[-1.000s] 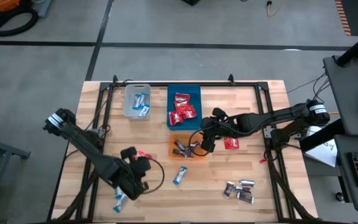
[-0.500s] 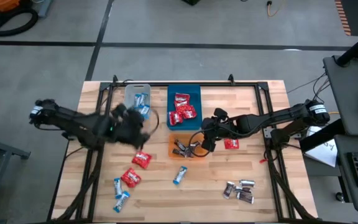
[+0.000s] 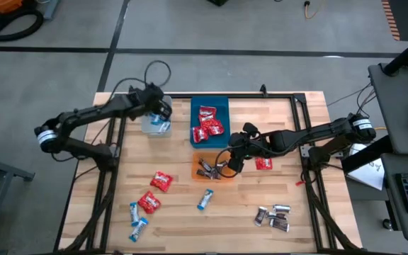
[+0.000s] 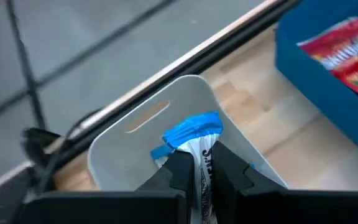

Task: Sort candy
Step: Put the blue chocolate bar into the gray bin, then put the brown chocolate bar into the orange bin

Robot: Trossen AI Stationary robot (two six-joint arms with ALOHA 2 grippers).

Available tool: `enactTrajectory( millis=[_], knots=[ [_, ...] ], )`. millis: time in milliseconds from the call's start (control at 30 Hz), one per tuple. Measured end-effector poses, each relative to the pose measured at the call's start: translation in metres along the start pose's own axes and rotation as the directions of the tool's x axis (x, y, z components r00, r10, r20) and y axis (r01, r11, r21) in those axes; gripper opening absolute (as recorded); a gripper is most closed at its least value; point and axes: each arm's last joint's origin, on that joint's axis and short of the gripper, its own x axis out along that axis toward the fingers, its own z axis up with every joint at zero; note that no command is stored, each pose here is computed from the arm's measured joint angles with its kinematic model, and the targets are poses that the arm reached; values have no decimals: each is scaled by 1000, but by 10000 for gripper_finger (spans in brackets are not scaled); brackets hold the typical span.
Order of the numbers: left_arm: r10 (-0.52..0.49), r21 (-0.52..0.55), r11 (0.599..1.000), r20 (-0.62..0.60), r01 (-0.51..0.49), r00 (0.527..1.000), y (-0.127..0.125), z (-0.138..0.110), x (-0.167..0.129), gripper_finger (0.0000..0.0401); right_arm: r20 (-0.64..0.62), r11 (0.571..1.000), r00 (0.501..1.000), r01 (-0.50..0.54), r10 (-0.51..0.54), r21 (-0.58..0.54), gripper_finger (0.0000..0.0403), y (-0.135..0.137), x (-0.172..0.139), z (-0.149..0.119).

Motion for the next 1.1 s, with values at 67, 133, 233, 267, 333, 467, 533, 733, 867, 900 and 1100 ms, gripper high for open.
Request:
enactTrajectory(
  millis=[67,133,233,267,333,467,533,733,867,900,1100],
  knots=[
    [-1,-49,999,-37,0,999,12,0,14,12,0,1000,1000,0,0,7,178,0,0,0],
    [12,-77,997,-76,-17,997,19,0,24,16,0,1000,1000,0,0,14,178,0,0,0],
    [24,-89,995,-114,-34,993,21,-2,31,33,-1,1000,1000,0,0,13,178,0,0,0],
    [24,-85,996,-119,-35,993,20,-3,33,42,-1,1000,1000,0,0,13,178,0,0,0],
    [23,-63,998,-124,-31,992,18,-3,35,60,-1,1000,1000,1,-1,14,178,0,0,0],
    [21,-41,999,-123,-26,992,16,-3,35,94,-1,1000,1000,2,-2,15,178,-1,0,0],
    [17,-39,999,-113,-21,993,16,-3,32,107,-3,1000,1000,1,0,31,178,-1,0,0],
    [-30,-17,999,-22,30,999,10,0,5,126,-91,991,995,-31,43,131,178,-2,-9,2],
    [-80,-10,997,54,81,995,5,1,-20,127,-153,976,982,-73,106,208,178,1,-16,3],
    [-102,-7,995,77,103,992,2,-1,-28,128,-164,972,979,-80,118,221,178,3,-18,2],
    [-325,122,945,238,304,915,-32,-24,-70,128,-264,944,938,-142,224,297,178,13,-25,-7]
  ],
)
